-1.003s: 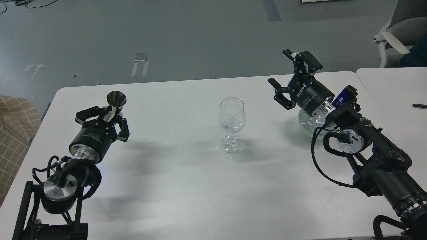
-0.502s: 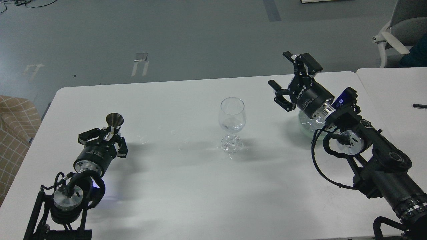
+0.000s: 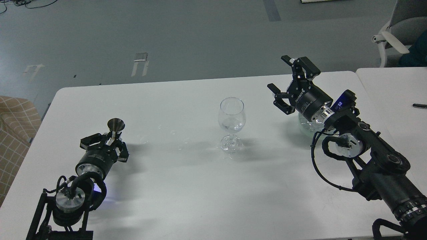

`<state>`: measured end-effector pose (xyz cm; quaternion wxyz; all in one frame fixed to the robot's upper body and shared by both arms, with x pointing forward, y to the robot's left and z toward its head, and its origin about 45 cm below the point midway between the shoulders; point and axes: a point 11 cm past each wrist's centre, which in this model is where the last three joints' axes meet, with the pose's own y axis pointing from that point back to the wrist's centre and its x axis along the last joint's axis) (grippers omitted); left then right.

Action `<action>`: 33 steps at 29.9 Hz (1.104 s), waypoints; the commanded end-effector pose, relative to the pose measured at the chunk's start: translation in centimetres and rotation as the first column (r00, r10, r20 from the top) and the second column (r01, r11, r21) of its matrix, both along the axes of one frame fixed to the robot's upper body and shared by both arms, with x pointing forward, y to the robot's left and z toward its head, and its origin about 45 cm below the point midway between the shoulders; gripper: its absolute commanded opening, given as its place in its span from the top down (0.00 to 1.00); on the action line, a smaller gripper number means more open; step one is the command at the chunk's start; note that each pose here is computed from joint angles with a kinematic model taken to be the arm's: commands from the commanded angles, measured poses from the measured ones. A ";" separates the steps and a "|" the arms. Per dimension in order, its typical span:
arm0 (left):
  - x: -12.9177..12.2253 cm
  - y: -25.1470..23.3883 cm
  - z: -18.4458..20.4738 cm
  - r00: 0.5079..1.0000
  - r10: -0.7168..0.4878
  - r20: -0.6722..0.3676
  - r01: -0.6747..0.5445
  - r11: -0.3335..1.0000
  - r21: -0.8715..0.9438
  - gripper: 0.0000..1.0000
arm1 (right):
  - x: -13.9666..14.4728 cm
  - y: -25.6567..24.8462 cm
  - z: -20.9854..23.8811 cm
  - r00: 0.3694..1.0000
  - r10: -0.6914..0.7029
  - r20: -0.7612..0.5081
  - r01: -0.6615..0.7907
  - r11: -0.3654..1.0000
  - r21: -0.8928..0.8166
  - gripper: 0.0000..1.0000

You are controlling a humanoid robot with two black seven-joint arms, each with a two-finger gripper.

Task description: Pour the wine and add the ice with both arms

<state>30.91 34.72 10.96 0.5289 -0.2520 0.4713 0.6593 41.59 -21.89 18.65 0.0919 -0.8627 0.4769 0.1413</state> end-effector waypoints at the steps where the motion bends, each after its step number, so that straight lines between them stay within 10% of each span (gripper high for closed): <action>1: 0.0 -0.1 0.0 1.000 -0.002 -0.003 0.002 1.000 0.002 0.81 | 0.0 0.0 0.0 1.000 -0.002 -0.001 0.002 1.000 -0.001 0.00; 16: 0.3 0.0 0.1 1.000 0.004 -0.003 -0.004 1.000 0.000 0.60 | -0.2 0.0 -0.3 1.000 -0.001 -0.007 0.001 1.000 0.002 0.00; 33: 0.9 0.4 0.2 0.999 0.050 -0.004 -0.050 0.999 0.005 0.66 | -0.6 0.0 -0.8 1.000 -0.003 -0.019 0.003 1.000 0.007 0.00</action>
